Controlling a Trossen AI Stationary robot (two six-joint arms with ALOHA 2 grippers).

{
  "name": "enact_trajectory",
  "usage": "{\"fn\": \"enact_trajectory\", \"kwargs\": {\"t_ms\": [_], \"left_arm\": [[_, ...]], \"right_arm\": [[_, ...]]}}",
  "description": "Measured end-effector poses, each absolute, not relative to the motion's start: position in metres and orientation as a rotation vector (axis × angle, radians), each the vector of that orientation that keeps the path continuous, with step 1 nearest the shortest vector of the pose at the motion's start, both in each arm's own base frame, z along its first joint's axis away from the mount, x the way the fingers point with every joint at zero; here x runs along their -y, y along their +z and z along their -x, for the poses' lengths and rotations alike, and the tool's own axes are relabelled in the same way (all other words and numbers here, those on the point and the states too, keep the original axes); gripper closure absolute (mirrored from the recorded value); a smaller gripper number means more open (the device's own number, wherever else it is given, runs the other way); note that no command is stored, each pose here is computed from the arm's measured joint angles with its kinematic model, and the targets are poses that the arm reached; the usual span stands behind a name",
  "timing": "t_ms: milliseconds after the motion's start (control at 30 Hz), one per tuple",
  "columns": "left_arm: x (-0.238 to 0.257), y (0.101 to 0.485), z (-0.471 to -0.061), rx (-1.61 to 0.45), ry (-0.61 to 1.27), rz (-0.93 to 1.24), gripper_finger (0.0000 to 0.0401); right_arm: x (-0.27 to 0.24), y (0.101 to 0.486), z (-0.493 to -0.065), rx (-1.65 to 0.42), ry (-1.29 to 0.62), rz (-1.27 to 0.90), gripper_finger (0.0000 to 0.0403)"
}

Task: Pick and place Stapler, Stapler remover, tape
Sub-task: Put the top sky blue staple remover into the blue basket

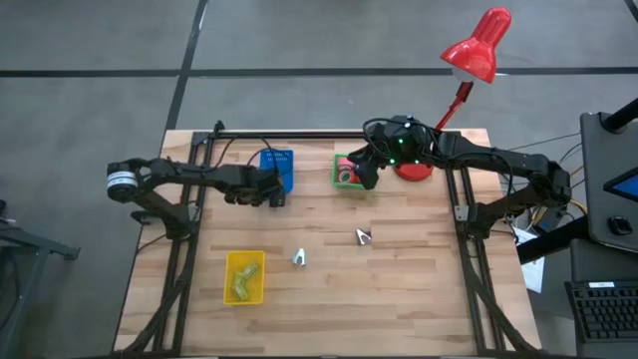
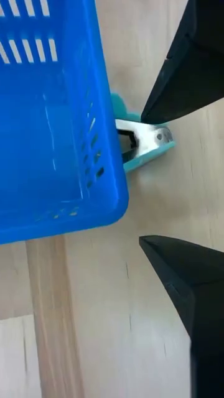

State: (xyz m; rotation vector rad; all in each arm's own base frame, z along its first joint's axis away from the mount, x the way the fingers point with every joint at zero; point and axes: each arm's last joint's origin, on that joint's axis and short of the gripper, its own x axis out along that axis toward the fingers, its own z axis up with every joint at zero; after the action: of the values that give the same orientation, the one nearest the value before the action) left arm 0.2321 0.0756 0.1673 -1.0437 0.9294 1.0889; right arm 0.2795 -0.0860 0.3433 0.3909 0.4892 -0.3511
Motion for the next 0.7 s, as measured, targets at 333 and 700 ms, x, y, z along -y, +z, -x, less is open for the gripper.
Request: {"fn": "enact_trajectory", "kwargs": {"t_ms": [333, 700], "left_arm": [[-0.080, 0.161, -0.234, -0.844, 1.073, 1.081, 0.0150], [-0.080, 0.156, -0.230, -0.836, 1.088, 1.071, 0.0225]], "right_arm": [[0.086, 0.343, -0.280, -0.488, -0.352, -0.399, 0.0360], [0.085, 0.343, -0.280, -0.489, -0.352, -0.401, 0.0360]]}}
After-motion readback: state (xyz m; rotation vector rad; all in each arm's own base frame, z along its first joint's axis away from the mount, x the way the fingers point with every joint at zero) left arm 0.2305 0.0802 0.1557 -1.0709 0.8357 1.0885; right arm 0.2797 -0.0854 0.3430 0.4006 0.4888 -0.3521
